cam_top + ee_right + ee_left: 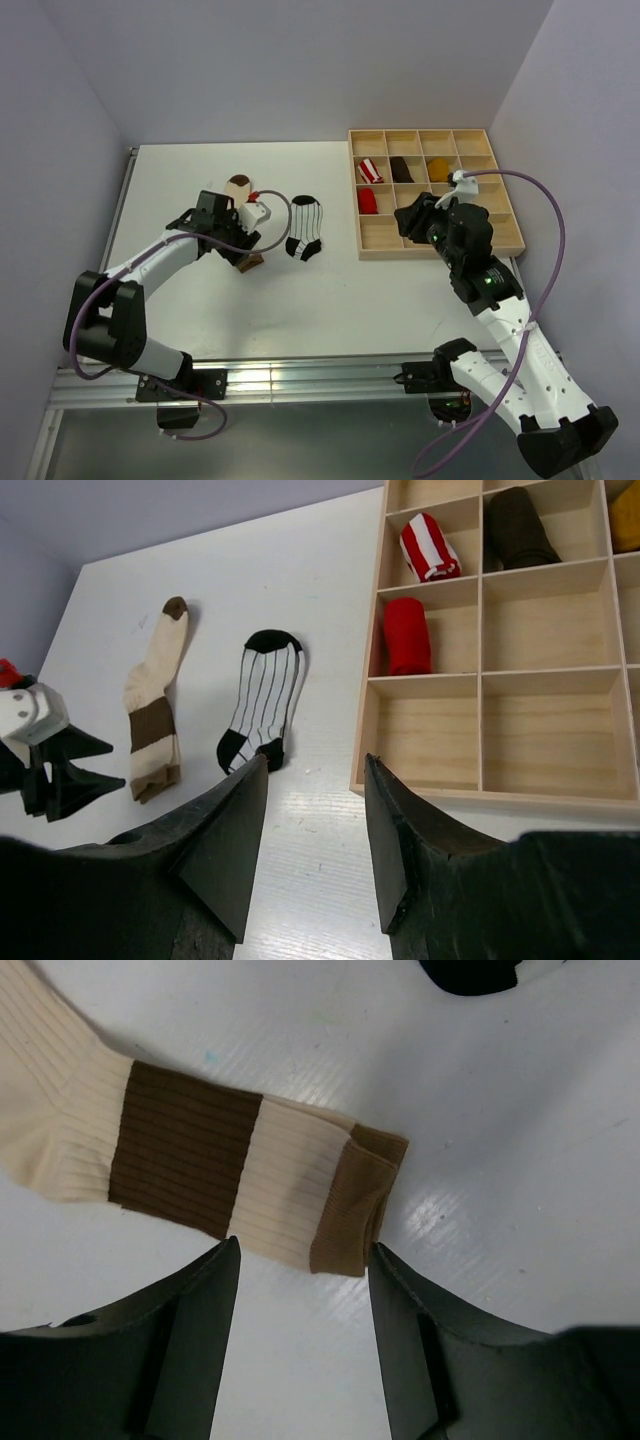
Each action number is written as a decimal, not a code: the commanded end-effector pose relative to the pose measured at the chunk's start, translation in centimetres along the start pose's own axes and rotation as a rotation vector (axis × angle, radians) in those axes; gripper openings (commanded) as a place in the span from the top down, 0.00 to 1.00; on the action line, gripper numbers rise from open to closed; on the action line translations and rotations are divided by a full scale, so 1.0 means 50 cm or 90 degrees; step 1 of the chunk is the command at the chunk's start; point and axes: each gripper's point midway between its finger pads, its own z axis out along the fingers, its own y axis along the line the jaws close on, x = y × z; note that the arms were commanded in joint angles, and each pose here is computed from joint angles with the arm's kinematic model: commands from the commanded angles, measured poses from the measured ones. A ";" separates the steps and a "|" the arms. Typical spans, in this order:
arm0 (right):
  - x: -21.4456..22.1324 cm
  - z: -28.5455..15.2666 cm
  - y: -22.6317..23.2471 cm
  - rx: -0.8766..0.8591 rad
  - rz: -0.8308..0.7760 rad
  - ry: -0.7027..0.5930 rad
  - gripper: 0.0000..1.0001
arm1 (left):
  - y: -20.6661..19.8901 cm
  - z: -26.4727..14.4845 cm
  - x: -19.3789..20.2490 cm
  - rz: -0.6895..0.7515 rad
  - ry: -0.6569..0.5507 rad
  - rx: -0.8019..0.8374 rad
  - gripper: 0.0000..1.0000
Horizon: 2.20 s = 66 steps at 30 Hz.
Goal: Roll the socks
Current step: Roll the sock at the center of the board.
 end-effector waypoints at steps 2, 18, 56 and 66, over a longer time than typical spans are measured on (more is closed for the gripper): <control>-0.013 0.008 0.012 -0.015 0.010 -0.022 0.49 | -0.002 0.042 -0.012 0.036 -0.007 -0.027 0.41; 0.000 0.014 0.002 -0.007 0.005 -0.018 0.50 | -0.050 0.083 0.042 0.063 0.048 0.033 0.49; 0.029 0.014 0.019 -0.059 -0.021 -0.004 0.55 | -0.151 0.081 0.104 0.043 0.109 0.249 0.94; 0.109 0.024 0.119 -0.223 -0.078 0.026 0.57 | -0.221 -0.045 0.111 -0.008 0.121 0.550 0.97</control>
